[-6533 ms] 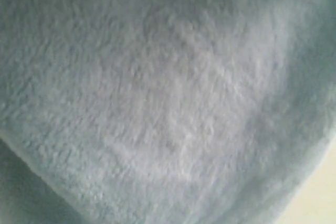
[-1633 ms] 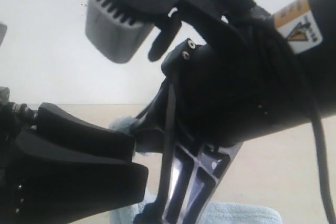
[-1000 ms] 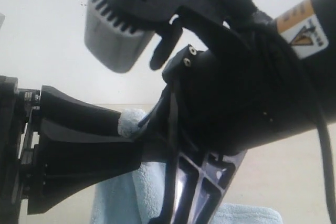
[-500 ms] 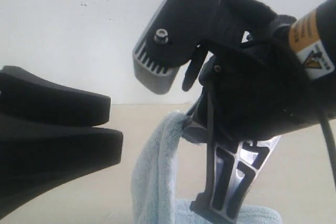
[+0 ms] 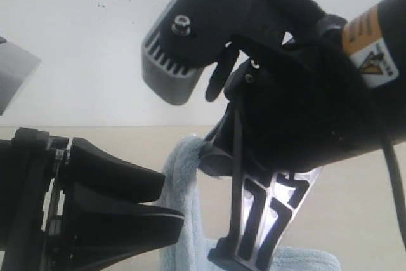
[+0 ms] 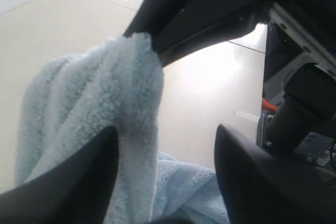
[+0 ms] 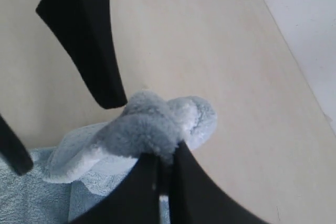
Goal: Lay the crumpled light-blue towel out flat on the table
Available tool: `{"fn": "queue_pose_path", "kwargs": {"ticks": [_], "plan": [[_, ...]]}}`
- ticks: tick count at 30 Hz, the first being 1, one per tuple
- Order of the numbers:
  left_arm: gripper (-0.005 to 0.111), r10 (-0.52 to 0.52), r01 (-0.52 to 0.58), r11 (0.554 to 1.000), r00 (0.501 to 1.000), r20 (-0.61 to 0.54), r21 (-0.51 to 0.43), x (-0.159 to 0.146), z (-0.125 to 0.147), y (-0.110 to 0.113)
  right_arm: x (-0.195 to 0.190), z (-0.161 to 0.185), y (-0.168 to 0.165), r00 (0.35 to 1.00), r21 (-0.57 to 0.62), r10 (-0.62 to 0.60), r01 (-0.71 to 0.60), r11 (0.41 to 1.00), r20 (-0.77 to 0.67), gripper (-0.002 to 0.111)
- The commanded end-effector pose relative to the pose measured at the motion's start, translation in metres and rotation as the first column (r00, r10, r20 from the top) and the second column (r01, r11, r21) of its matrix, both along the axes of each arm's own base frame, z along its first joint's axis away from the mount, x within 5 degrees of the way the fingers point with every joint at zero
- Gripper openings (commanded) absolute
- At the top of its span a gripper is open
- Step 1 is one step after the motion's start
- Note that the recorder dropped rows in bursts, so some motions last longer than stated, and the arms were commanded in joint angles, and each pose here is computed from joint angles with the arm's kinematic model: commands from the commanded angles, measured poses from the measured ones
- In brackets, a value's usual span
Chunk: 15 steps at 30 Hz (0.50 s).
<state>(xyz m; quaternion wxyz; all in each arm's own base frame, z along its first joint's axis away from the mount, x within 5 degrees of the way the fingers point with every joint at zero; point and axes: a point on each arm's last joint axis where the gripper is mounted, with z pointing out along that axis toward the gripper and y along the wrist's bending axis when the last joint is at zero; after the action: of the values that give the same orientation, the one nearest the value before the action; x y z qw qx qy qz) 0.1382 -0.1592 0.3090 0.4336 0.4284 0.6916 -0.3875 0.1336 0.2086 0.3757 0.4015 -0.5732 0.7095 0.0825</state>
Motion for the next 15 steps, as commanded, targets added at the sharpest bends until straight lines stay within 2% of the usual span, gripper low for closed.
{"fn": "queue_pose_path", "kwargs": {"ticks": [1, 15], "plan": [[0.052, 0.048, -0.049, 0.999, 0.999, 0.024, 0.007, 0.0049, -0.0012, 0.0017, -0.0027, 0.0016, 0.0010, 1.000, 0.035, 0.016, -0.016, 0.999, -0.015, 0.000], [0.052, 0.052, -0.052, 0.999, 0.998, 0.027, 0.008, 0.0053, -0.0012, 0.0019, -0.0115, 0.0001, 0.0070, 0.991, 0.066, 0.108, -0.103, 0.992, -0.082, 0.000]]}}
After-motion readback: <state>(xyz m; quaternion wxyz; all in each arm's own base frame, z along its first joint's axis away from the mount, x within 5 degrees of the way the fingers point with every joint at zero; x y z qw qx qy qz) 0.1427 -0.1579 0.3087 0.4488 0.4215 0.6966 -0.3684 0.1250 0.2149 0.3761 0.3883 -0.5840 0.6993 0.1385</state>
